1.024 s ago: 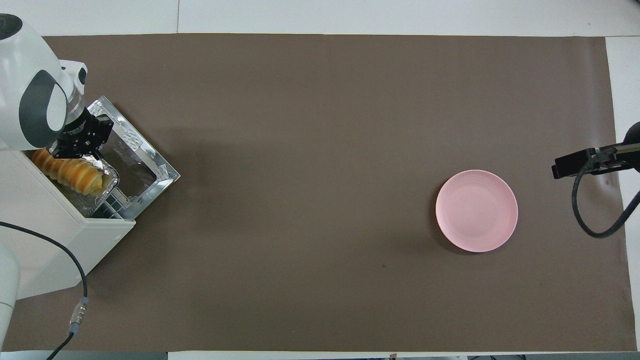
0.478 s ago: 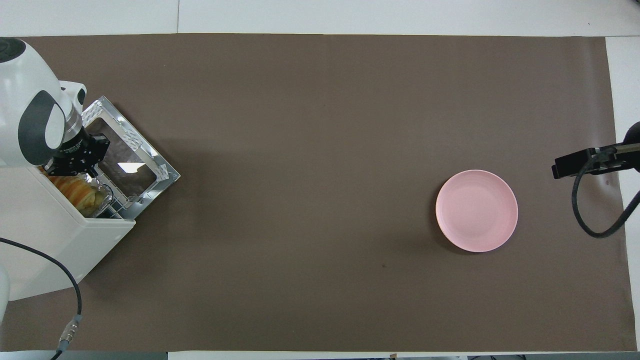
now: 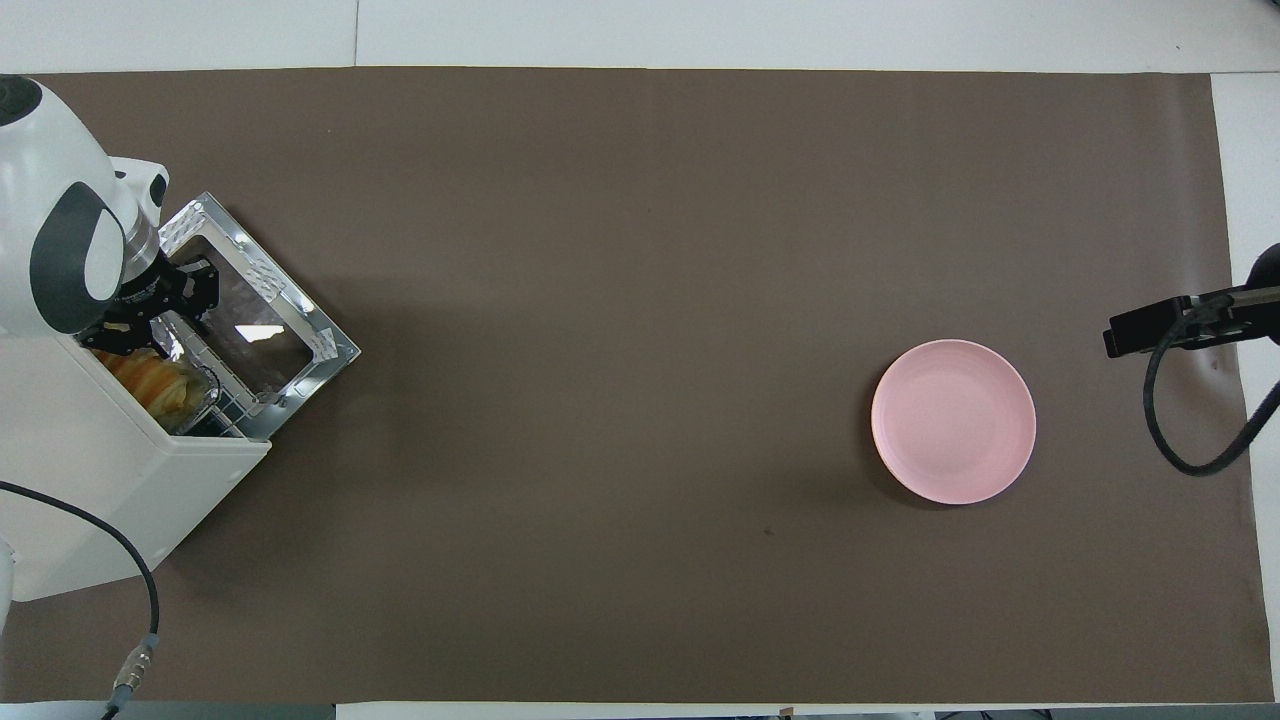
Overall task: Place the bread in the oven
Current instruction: 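Lower the foil tray inside the oven and open the left gripper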
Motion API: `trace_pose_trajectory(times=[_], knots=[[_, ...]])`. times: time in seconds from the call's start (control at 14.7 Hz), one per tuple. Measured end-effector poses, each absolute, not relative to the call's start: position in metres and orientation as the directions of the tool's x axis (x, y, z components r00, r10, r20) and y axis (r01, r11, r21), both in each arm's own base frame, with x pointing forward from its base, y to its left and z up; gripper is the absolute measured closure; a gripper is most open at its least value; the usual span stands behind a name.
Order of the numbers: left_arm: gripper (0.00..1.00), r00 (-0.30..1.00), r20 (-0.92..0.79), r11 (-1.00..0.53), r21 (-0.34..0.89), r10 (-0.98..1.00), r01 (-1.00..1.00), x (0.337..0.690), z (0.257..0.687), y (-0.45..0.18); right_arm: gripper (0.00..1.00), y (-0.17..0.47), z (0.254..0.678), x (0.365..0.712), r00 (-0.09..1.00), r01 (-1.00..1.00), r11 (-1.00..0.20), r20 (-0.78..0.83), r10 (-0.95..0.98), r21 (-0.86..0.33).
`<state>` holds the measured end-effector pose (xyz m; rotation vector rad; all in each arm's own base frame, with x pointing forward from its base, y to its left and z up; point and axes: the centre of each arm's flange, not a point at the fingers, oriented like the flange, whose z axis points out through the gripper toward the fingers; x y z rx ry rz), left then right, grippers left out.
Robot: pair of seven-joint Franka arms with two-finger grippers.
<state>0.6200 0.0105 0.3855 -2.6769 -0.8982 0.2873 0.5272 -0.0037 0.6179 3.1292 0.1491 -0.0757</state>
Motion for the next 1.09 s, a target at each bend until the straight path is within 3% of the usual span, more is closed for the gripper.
trace_pose_trajectory(times=[0.27, 0.34, 0.61, 1.09], knots=[[0.04, 0.812, -0.001, -0.78, -0.277, 0.584, 0.561, 0.641, 0.433, -0.006, 0.0, -0.004, 0.618, 0.527, 0.994, 0.095, -0.995, -0.049, 0.095, 0.006], [0.0, 0.819, 0.022, -0.788, -0.26, 0.574, 0.559, 0.645, 0.445, -0.013, 0.0, -0.004, 0.618, 0.527, 0.994, 0.095, -0.995, -0.049, 0.095, 0.006], [0.0, 0.905, 0.025, -0.879, -0.227, 0.425, 0.419, 0.647, 0.485, -0.03, 0.0, -0.004, 0.618, 0.527, 0.994, 0.095, -0.995, -0.049, 0.095, 0.006], [0.0, 0.981, -0.167, -0.987, -0.141, 0.1, 0.076, 0.574, 0.575, -0.002, 0.0, -0.004, 0.618, 0.527, 0.994, 0.095, -0.995, -0.049, 0.095, 0.006]])
